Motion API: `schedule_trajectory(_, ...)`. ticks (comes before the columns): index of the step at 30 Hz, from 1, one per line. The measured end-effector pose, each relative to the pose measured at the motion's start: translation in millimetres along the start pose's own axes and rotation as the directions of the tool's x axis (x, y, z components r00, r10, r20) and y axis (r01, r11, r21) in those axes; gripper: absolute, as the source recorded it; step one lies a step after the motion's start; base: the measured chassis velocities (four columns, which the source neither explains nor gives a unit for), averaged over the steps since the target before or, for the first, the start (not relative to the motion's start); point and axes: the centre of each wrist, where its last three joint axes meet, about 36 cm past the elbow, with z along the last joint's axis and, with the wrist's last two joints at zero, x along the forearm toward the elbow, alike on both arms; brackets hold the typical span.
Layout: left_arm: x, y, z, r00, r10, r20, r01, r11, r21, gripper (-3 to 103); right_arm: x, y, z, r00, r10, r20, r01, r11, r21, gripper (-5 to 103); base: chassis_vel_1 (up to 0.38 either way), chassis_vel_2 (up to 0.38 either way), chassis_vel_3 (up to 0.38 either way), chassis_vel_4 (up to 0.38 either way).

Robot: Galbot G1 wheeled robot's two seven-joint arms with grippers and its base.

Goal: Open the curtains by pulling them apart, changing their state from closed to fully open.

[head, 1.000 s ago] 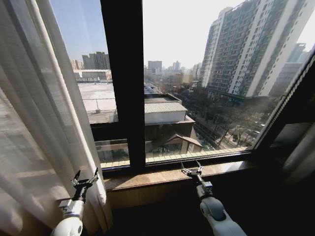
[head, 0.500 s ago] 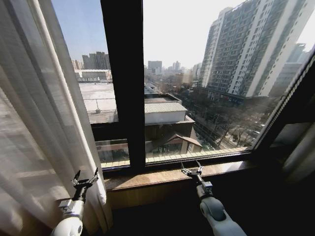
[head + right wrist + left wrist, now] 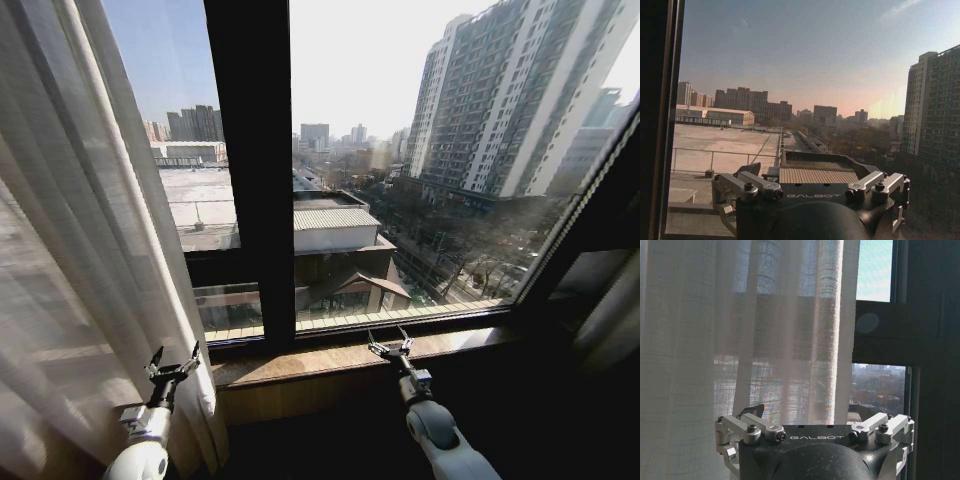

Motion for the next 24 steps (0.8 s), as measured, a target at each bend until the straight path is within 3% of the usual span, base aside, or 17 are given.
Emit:
schedule_trajectory(5,-1,-0.9,0,1.000,0.002,-0.004,-0.002,1.000,0.001,100,0,0,0,1.000,0.000,0.000,0.000,1.000,0.000,100,0.000,0.000,0.000,0.000)
schedule_trajectory(9,-12,-16.9,-9,0.999,0.023,-0.035,-0.023,1.000,0.016,100,0,0,0,1.000,0.000,0.000,0.000,1.000,0.000,100,0.000,0.000,0.000,0.000)
schedule_trajectory(17,-44,-72.3,-46,0.983,0.108,-0.148,-0.102,0.994,0.043,100,0,0,0,1.000,0.000,0.000,0.000,1.000,0.000,100,0.000,0.000,0.000,0.000)
schedule_trajectory(18,-44,-72.3,-46,0.983,0.108,-0.148,-0.102,0.994,0.043,100,0,0,0,1.000,0.000,0.000,0.000,1.000,0.000,100,0.000,0.000,0.000,0.000)
schedule_trajectory(24,-58,-109.3,-75,0.960,0.168,-0.224,-0.164,0.986,0.036,100,0,0,0,1.000,0.000,0.000,0.000,1.000,0.000,100,0.000,0.000,0.000,0.000)
